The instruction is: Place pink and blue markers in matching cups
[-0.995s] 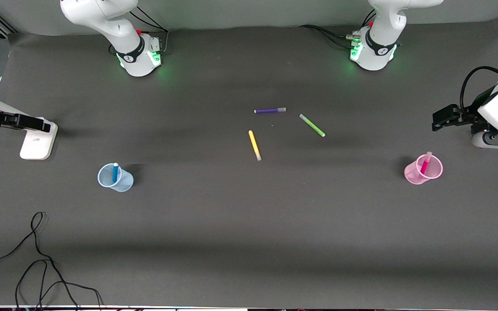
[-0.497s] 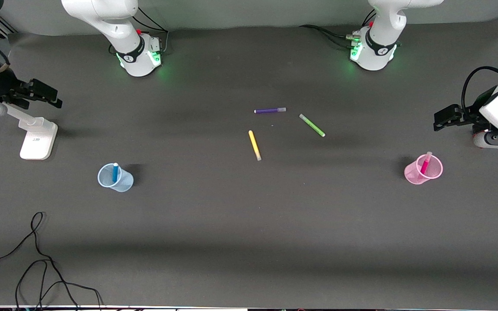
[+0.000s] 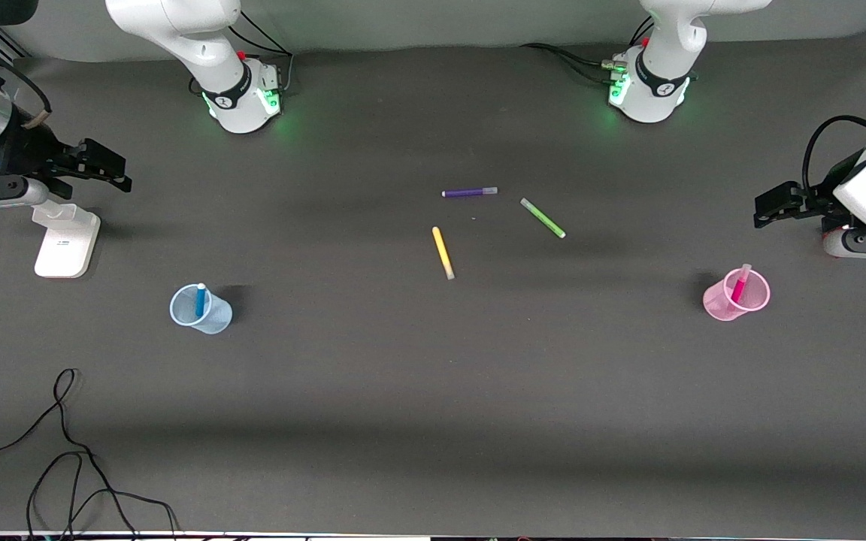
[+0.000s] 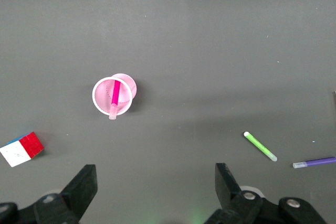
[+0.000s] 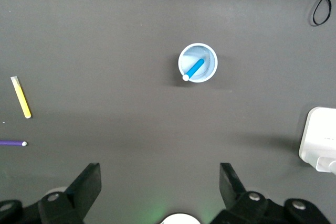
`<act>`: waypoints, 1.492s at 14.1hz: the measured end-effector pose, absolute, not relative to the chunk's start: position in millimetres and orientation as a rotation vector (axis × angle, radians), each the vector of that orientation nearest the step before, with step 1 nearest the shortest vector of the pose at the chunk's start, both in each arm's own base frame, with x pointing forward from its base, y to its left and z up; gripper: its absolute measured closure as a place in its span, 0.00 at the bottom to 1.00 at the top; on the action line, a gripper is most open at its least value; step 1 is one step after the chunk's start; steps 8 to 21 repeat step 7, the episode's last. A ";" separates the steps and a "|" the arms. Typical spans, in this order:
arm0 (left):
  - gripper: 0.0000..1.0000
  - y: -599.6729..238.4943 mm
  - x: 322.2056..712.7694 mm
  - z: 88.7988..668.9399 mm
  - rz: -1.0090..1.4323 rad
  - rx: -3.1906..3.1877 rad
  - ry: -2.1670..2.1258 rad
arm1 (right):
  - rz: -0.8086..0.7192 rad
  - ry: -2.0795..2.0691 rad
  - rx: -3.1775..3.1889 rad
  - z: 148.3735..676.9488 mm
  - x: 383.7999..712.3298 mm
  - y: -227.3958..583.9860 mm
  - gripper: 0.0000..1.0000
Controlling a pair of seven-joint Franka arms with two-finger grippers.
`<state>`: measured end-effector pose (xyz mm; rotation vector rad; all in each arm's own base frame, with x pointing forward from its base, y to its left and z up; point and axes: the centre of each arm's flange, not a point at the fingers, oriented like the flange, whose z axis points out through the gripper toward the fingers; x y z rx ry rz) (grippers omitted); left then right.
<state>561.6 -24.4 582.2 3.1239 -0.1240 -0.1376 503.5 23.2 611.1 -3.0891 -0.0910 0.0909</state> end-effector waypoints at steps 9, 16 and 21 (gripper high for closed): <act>0.00 -24.4 561.8 582.5 -0.135 3.124 -0.124 | 0.057 -0.102 -3.080 622.1 507.8 14.1 0.00; 0.00 -24.4 561.8 582.5 -0.135 3.124 -0.124 | 0.057 -0.102 -3.080 622.1 507.8 14.1 0.00; 0.00 -24.4 561.8 582.5 -0.135 3.124 -0.124 | 0.057 -0.102 -3.080 622.1 507.8 14.1 0.00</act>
